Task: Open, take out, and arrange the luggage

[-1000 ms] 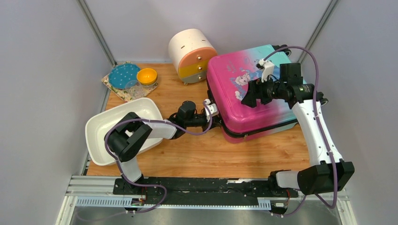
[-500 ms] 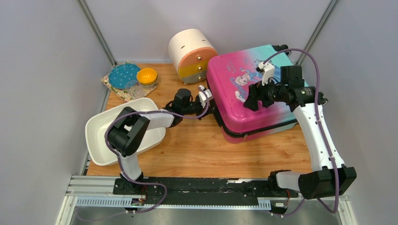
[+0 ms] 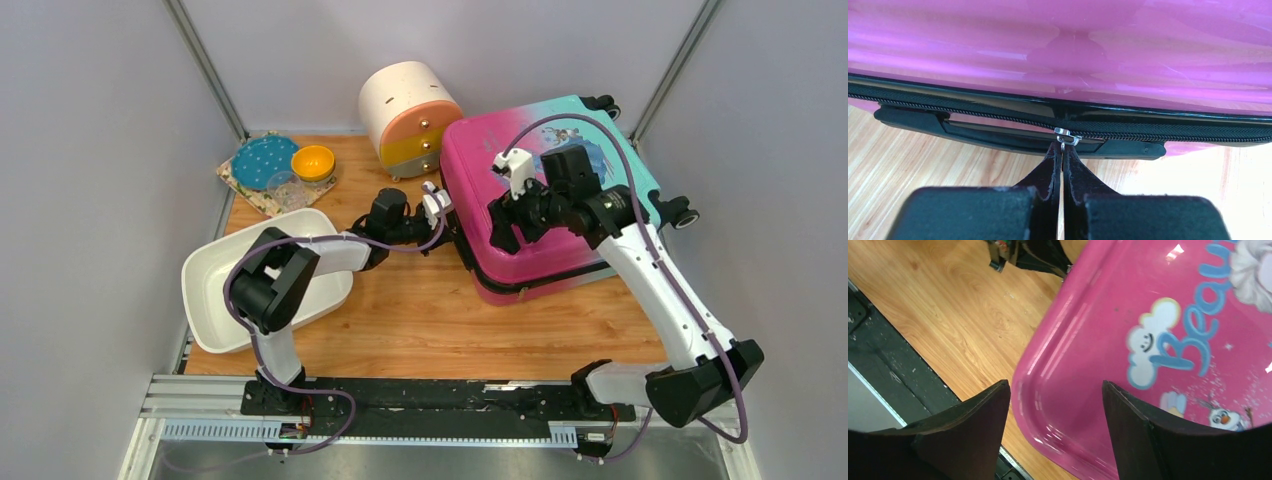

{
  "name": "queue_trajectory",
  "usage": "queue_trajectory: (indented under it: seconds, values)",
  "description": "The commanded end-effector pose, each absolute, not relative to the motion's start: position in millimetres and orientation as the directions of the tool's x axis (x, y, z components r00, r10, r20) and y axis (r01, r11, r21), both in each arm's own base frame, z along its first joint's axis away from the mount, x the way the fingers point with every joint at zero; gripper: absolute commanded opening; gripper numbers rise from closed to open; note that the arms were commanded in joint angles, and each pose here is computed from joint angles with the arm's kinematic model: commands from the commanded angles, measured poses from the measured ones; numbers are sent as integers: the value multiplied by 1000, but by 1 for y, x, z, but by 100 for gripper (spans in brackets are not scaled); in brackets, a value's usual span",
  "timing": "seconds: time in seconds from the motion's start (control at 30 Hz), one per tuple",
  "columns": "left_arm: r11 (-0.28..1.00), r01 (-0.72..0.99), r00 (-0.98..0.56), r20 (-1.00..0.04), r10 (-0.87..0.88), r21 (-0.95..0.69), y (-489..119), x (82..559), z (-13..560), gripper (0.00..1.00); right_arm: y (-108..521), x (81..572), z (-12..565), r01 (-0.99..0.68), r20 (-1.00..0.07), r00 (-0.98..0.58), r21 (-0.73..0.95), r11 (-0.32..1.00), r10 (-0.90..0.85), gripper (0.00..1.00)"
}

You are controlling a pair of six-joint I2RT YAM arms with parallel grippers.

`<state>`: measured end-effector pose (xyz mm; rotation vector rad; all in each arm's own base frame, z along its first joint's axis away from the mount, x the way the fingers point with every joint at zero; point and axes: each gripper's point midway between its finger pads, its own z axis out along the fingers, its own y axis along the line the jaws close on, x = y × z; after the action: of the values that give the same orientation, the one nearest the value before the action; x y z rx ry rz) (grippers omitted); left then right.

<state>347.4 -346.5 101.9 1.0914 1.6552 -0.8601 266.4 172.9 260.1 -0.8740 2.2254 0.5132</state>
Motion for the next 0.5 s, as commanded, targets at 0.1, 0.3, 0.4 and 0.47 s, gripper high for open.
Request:
queue_trajectory:
  seconds: [0.1, 0.3, 0.4, 0.47]
  values:
    - [421, 906, -171, -945, 278, -41, -322, 354, 109, 0, 158, 216, 199, -785, -563, -522, 25, 618, -640, 61]
    - [419, 907, -174, -940, 294, -37, -320, 352, 109, 0, 153, 183, 188, -838, -529, -498, 90, 539, -687, 53]
    - [417, 908, -177, -937, 302, -37, -320, 352, 109, 0, 148, 171, 183, -865, -506, -469, 100, 491, -724, 47]
    - [419, 908, -177, -935, 307, -35, -320, 352, 110, 0, 143, 163, 179, -889, -489, -435, 98, 448, -756, 44]
